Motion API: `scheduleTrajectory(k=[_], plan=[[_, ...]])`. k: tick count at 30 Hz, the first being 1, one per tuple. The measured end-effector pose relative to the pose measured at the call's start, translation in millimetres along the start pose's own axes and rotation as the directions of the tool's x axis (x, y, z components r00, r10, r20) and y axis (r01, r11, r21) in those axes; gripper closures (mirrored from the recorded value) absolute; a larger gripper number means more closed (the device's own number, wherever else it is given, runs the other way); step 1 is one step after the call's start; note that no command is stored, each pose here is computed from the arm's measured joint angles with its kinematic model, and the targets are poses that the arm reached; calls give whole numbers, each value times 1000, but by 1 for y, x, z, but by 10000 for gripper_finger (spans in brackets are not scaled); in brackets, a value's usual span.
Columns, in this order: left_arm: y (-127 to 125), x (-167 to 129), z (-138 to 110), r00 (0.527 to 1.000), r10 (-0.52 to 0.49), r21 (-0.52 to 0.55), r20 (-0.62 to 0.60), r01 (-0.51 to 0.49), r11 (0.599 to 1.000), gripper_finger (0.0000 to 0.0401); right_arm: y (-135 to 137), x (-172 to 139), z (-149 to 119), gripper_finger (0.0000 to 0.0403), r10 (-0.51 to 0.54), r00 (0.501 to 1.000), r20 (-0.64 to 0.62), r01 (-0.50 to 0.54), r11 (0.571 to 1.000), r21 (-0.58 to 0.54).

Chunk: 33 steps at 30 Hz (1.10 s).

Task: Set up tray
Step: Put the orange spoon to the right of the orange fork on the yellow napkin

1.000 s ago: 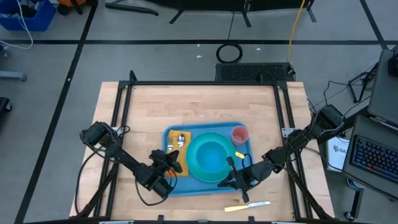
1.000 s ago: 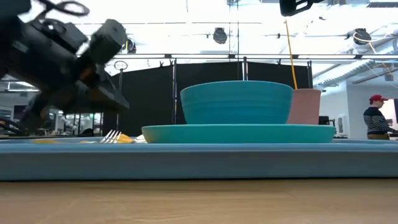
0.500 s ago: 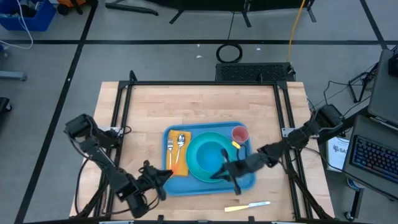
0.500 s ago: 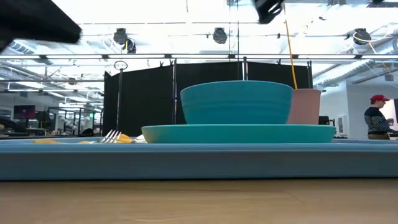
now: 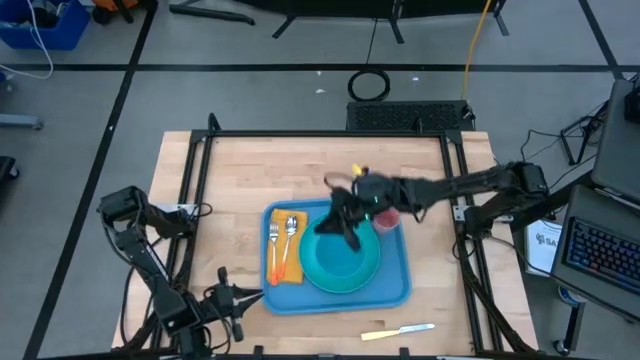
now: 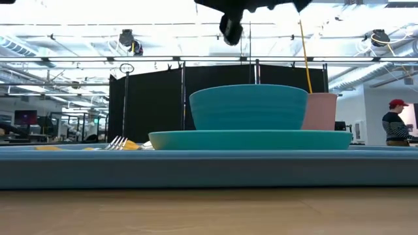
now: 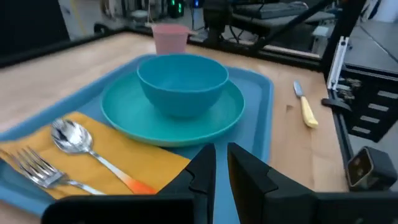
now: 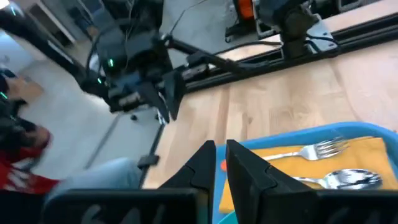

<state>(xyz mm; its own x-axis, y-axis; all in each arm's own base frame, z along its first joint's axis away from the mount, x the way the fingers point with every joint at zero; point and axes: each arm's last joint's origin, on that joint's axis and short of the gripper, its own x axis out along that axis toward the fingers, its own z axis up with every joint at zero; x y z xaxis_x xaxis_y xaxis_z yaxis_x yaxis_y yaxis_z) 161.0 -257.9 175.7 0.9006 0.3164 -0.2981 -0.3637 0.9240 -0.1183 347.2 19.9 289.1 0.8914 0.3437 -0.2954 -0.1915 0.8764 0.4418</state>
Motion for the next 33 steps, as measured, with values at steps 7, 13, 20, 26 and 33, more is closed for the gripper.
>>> scheduleTrajectory(k=[7,13,20,26,33], plan=[[16,-6,0,994,59,40,96,-64,997,357,-60,13,23,367,-44,996,-82,54,991,125],[28,-13,-1,988,71,36,136,-76,996,357,-98,44,9,340,25,984,-179,19,971,237],[35,-20,0,985,60,33,164,-66,997,357,-131,39,7,326,14,972,-234,76,926,371],[40,-18,2,980,75,51,185,-85,995,357,-153,50,5,325,-1,941,-338,136,916,376],[44,-12,5,977,106,34,187,-114,993,357,-157,85,-4,325,29,902,-431,134,930,343]])
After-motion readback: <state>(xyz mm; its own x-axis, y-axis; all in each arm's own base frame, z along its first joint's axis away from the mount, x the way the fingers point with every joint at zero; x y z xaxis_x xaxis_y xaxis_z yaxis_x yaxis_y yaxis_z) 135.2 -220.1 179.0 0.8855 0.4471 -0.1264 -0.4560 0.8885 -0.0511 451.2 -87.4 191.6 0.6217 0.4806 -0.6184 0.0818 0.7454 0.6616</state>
